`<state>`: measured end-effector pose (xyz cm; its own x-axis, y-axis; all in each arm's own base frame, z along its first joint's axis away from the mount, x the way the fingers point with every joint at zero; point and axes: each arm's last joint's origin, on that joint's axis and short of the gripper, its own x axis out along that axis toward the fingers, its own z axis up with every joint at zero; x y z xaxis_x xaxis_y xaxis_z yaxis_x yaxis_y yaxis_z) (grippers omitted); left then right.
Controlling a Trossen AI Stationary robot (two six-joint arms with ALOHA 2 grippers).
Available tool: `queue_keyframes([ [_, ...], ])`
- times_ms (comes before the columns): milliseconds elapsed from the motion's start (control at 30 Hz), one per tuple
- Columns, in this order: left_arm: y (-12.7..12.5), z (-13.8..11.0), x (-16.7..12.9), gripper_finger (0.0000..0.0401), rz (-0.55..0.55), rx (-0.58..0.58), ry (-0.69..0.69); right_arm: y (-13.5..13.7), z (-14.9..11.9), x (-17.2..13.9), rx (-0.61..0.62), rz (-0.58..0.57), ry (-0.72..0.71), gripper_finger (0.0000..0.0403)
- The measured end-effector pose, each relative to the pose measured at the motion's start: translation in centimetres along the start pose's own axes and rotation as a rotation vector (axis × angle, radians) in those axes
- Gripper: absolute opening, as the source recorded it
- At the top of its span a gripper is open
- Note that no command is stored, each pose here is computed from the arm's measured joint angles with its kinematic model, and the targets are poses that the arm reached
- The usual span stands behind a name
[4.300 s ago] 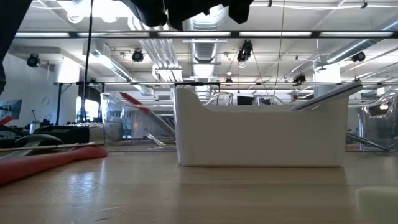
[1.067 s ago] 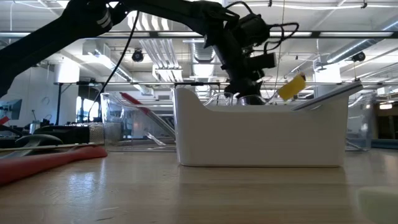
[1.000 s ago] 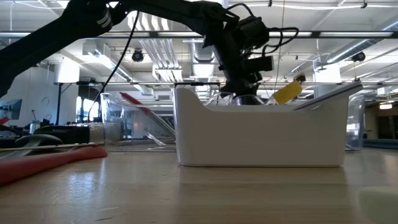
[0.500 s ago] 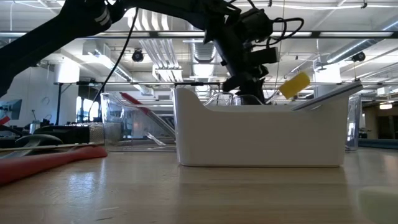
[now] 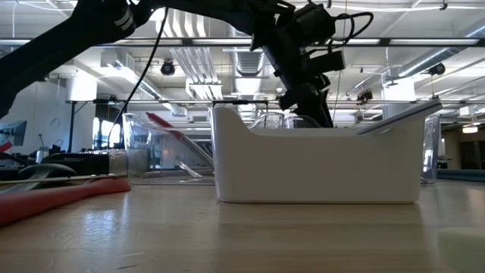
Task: Pick & Place Kitchen Items
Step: Put the green table knife into the white bin
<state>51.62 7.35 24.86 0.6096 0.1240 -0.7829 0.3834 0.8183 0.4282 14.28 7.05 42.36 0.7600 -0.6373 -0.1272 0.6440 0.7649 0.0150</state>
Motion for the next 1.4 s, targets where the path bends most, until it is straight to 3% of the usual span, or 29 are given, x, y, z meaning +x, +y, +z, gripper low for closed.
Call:
queue_keyframes([
  [267,0.0,1.4,-3.7,0.0172,0.028,0.027,0.003,0.2,-0.4,0.1,-0.002,0.023,0.017,0.0066],
  [433,1.1,2.5,-9.5,0.0171,0.072,-0.016,-0.111,0.5,-0.6,0.1,-0.007,0.061,0.040,0.0059],
  [667,2.2,1.8,-18.8,0.0167,0.011,-0.130,-0.342,1.0,-0.8,0.3,-0.025,0.058,0.044,0.0063],
  [867,1.5,-0.3,-23.4,0.0167,0.004,-0.217,-0.426,1.2,-0.9,0.3,-0.085,0.057,0.043,0.0064],
  [1133,-2.0,-4.5,-27.1,0.0167,0.087,-0.292,-0.522,1.4,-0.9,0.4,-0.097,0.055,0.042,0.0053],
  [1267,-3.8,-6.6,-28.6,0.0167,0.125,-0.418,-0.642,1.7,-1.1,0.5,-0.100,0.067,0.051,0.0052],
  [1400,-6.1,-8.9,-30.4,0.0167,0.106,-0.532,-0.708,2.0,-1.2,0.4,-0.099,0.152,0.096,0.0052],
])
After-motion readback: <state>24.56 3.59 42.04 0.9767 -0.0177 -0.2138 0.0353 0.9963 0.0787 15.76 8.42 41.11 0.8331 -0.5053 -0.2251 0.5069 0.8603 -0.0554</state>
